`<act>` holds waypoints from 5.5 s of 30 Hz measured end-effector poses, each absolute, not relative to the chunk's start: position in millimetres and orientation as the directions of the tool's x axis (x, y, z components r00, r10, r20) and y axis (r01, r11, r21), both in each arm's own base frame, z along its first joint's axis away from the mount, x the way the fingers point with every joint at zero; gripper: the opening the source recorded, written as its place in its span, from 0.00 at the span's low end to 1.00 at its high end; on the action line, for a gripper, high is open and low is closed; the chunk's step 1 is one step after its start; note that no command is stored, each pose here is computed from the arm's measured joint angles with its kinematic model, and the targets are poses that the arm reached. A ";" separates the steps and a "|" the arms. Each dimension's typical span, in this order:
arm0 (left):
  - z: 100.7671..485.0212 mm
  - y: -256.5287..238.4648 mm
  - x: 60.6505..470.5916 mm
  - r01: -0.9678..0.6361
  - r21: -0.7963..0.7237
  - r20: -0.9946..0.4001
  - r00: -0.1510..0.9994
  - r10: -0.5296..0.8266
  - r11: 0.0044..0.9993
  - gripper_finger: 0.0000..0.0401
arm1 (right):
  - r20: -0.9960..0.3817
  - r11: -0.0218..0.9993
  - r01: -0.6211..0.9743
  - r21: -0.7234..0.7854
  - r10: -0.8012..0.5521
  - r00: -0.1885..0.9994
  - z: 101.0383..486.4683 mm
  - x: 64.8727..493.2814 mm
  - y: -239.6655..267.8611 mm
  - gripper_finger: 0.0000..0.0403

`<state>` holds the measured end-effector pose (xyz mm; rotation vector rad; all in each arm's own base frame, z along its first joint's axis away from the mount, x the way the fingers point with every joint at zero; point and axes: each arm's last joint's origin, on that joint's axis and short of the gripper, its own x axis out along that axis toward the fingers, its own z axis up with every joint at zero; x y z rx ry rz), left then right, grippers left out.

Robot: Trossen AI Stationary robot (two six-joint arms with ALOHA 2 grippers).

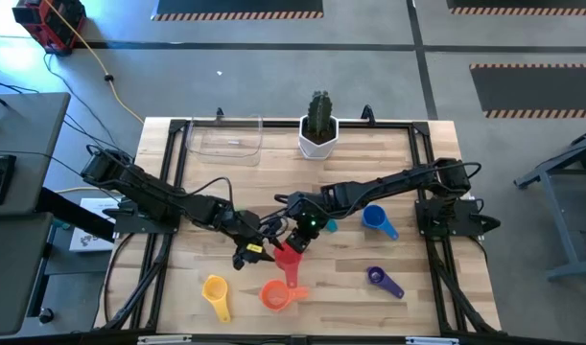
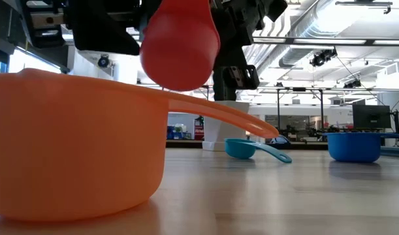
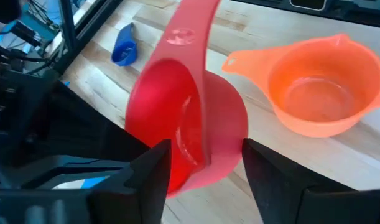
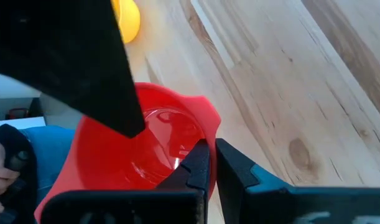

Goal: Nest measuring cups in basket
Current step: Stack the pink measuring cup on the orange measuring cup

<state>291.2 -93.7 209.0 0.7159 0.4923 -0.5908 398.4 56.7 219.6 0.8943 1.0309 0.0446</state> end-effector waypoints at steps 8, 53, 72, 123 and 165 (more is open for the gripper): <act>209.0 -93.9 291.1 0.652 0.459 -0.600 0.729 -0.330 0.604 0.24 | -0.720 0.649 0.370 0.664 0.424 0.549 219.8 398.8 54.9 0.02; 200.9 -114.6 276.4 0.669 0.467 -0.682 0.689 -0.247 0.578 0.03 | -0.665 0.596 0.393 0.701 0.345 0.662 230.5 406.6 41.3 0.33; 228.3 -141.7 264.1 0.344 0.265 -0.740 0.671 -0.039 0.901 0.03 | -0.664 0.588 0.456 0.668 0.195 0.722 273.5 416.3 33.6 0.33; 257.2 -253.4 307.7 -0.109 -0.113 -0.839 0.543 -0.036 0.988 0.04 | -0.879 0.669 0.684 0.290 -0.096 0.466 363.2 367.2 63.0 0.33; 227.5 -264.0 324.8 -0.015 -0.036 -0.904 0.426 -0.026 0.999 0.09 | -0.876 0.670 0.683 0.291 -0.100 0.472 362.9 359.9 92.7 0.33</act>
